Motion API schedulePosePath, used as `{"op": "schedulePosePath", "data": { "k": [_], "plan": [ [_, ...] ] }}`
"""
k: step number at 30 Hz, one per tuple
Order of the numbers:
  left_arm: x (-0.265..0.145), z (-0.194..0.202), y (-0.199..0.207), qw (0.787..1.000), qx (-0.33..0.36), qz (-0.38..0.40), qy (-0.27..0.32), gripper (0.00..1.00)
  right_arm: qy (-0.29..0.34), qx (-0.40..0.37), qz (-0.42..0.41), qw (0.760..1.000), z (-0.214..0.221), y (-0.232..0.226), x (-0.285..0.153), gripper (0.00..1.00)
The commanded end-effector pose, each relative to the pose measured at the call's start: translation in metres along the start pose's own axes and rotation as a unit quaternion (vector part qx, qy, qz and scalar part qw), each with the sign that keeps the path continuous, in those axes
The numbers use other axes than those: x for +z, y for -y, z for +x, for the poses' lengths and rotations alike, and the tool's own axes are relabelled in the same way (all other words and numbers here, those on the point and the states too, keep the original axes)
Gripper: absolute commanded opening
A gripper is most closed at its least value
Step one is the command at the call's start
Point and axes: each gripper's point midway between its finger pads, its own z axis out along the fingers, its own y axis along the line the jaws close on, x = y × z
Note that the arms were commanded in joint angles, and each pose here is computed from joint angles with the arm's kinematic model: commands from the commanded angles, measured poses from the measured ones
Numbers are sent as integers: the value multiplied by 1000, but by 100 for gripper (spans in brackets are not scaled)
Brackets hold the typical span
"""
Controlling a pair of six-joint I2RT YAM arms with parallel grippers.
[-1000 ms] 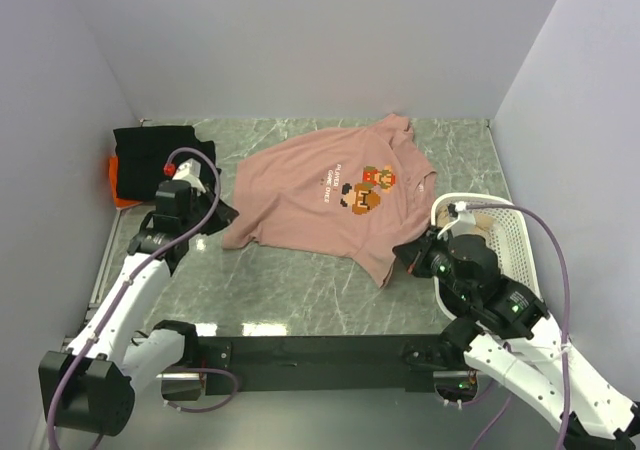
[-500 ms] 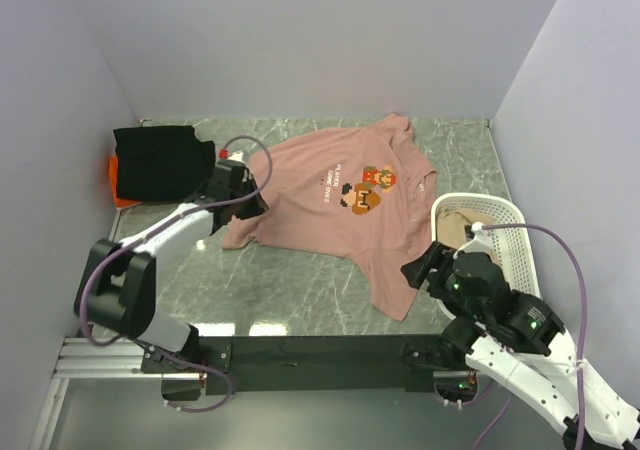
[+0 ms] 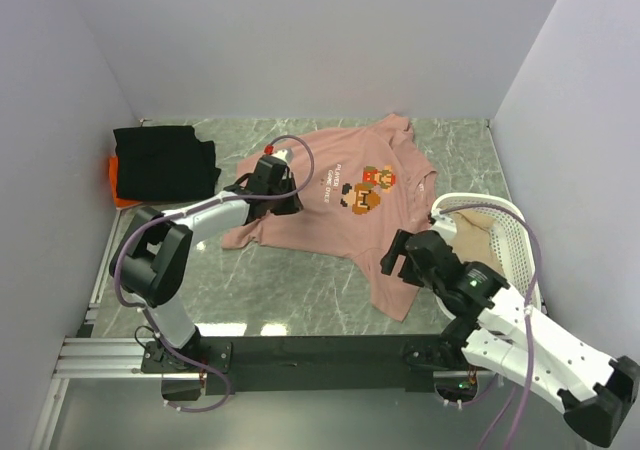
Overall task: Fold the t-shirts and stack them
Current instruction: Flatten the tshirt out
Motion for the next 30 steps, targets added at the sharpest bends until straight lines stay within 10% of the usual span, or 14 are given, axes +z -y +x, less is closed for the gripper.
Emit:
{"op": "schedulePosePath", "data": {
  "k": [1,20,30],
  "plan": [
    [-5,-22,17,999,12,28,33,14,12,13,23,1000,1,5,12,95],
    [-24,-26,20,998,29,37,46,15,23,101,139,985,14,71,30,100],
    [-20,-16,8,999,31,23,39,15,126,191,164,960,-14,93,5,100]
  ]
}}
